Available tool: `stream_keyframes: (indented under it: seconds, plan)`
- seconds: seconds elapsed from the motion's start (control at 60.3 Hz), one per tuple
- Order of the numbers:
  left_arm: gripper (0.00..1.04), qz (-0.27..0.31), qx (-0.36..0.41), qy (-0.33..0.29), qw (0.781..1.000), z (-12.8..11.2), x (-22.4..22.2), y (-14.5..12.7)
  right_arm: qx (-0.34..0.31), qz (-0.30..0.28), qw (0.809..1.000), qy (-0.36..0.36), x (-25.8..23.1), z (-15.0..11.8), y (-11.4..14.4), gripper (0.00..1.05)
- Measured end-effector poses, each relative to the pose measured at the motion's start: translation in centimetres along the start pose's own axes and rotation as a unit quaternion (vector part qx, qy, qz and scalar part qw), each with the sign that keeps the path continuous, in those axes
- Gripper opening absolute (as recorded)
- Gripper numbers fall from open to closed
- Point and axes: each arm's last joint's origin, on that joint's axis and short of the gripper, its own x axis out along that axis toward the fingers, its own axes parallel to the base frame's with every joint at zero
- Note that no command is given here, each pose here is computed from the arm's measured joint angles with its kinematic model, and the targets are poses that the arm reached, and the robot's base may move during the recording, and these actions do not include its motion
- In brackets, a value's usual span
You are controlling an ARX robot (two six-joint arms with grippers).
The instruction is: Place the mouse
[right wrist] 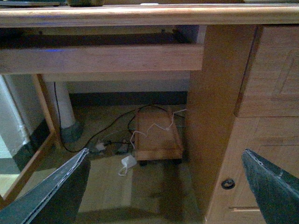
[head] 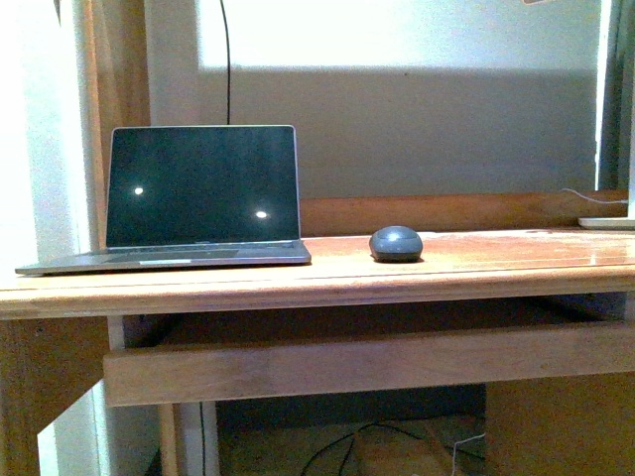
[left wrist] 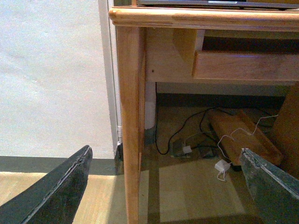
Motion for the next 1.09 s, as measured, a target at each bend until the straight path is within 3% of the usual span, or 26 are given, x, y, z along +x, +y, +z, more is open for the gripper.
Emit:
stream_keyframes:
  seconds: [1.095]
  plan:
    - [0.97, 0.000, 0.000, 0.000, 1.000, 0.00, 0.00, 0.00, 0.000, 0.000, 1.000, 0.000, 0.00, 0.00, 0.00, 0.97]
